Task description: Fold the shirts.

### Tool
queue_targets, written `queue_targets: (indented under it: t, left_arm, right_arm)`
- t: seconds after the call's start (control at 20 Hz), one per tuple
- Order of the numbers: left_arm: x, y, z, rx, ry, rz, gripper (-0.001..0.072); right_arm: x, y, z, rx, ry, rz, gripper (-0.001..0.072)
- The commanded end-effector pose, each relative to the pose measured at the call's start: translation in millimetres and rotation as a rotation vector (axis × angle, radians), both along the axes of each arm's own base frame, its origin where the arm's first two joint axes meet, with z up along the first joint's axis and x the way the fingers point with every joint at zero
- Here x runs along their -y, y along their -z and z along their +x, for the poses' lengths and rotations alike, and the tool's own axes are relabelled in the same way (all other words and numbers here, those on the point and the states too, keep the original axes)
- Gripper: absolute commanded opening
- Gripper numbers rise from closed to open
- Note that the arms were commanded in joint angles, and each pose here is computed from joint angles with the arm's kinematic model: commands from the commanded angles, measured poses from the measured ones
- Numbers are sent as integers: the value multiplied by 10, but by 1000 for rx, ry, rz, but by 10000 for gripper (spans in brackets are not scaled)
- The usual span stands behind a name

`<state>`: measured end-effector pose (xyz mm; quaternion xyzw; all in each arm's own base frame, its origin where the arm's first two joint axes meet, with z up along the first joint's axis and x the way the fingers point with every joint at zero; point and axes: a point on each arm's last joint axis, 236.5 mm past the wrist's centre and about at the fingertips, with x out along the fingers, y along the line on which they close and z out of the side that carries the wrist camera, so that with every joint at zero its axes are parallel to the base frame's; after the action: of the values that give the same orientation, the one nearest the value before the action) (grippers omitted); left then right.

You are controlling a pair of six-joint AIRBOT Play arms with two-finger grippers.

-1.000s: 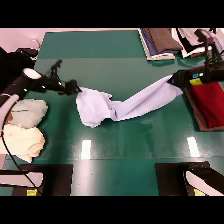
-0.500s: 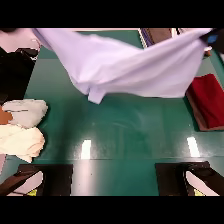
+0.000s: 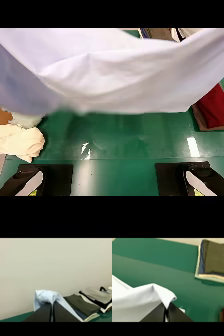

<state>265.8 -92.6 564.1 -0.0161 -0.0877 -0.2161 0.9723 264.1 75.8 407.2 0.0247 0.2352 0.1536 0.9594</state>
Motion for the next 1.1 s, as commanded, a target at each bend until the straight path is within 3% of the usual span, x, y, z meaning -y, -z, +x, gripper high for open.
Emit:
queue_targets:
  t: [0.0,0.25,0.5,0.55,0.6,0.65,0.7,0.85,1.0,1.05]
  left_arm:
    - [-156,656,801,-226,-34,-10,26]
    - [35,2682,2209,-756,76,-45,27]
    - [455,4355,2676,-1120,167,-28,31]
    - [434,4476,2693,-1157,157,-46,137]
    - [359,4507,2717,-1166,135,-55,448]
    - [228,4487,2734,-1176,99,-81,546]
    - [100,4435,2717,-1183,79,-97,549]
    - [-369,4403,2451,-1256,10,-56,549]
    - [-865,4700,2074,-1369,-174,70,549]
    - [-852,4827,1923,-1404,-176,68,549]
  right_arm:
    - [23,441,37,-217,12,-12,20]
    - [106,1398,558,-550,41,-70,20]
    - [397,2847,1268,-789,122,-111,22]
    - [431,3026,1413,-796,125,-76,25]
    - [448,3131,1530,-794,118,-39,132]
    - [493,3199,1639,-799,128,10,362]
    - [537,3227,1704,-807,135,53,411]
    - [638,3179,1653,-841,113,149,407]
    - [690,3162,1330,-849,101,153,406]
    - [685,3169,1202,-844,104,154,406]
